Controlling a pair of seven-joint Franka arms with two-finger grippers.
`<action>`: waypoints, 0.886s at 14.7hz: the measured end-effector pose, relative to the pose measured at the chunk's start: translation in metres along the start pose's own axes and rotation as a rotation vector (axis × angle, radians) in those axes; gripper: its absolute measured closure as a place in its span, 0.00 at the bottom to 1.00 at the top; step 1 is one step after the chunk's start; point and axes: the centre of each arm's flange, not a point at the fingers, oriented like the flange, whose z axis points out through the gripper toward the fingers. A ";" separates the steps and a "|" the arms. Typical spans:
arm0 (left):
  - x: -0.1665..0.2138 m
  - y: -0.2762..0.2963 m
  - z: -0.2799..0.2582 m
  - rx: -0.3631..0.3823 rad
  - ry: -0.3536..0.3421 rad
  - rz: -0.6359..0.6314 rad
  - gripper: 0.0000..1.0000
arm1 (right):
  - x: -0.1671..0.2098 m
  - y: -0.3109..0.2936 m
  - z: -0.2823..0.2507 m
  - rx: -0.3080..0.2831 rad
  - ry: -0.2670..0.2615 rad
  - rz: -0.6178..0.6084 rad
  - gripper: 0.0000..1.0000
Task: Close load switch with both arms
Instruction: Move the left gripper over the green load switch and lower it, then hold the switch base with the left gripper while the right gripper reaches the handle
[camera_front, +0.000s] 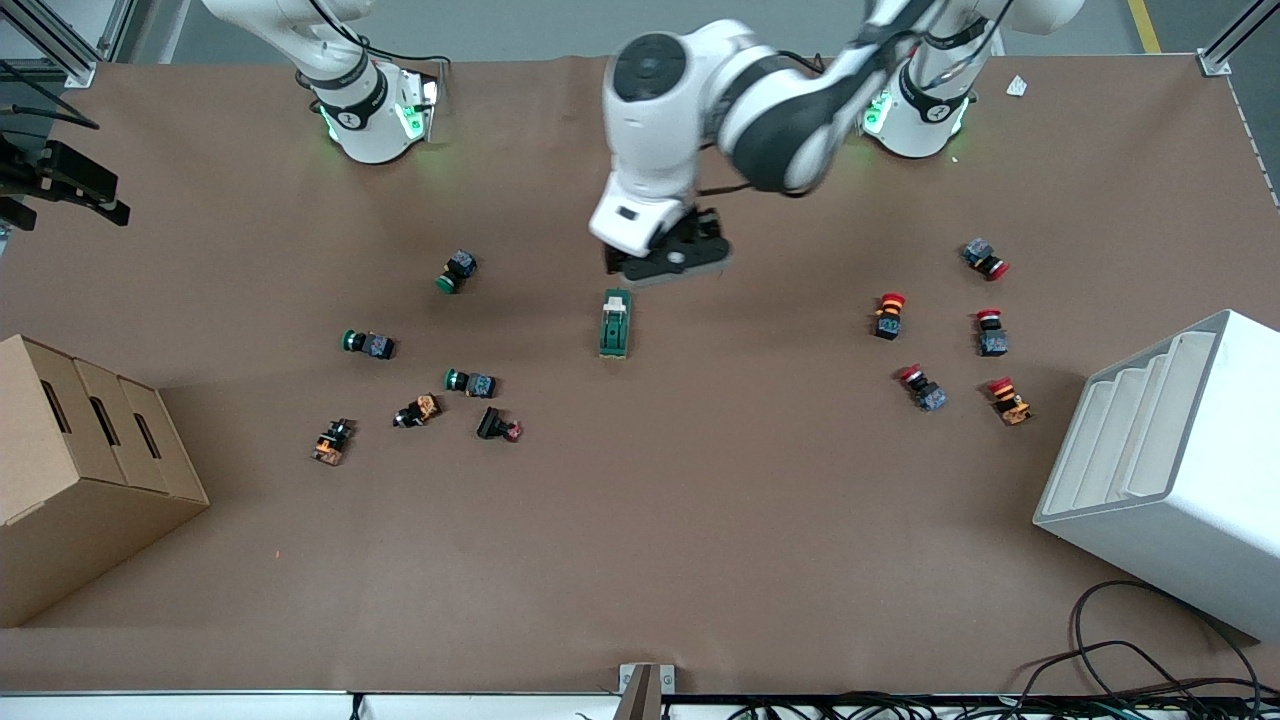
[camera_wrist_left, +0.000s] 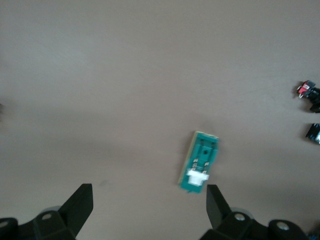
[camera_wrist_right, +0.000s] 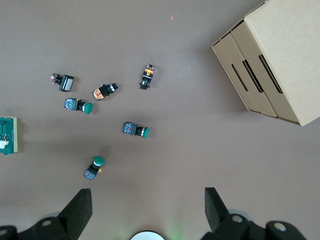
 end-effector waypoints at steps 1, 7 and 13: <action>-0.020 0.012 0.020 0.004 0.037 -0.020 0.00 | 0.001 -0.005 -0.001 0.000 0.003 -0.004 0.00; -0.134 0.041 0.130 0.060 0.259 0.019 0.00 | 0.034 -0.017 0.034 -0.004 -0.026 0.003 0.00; -0.197 0.039 0.204 0.006 0.525 0.048 0.02 | 0.102 -0.014 0.147 -0.006 -0.133 0.022 0.00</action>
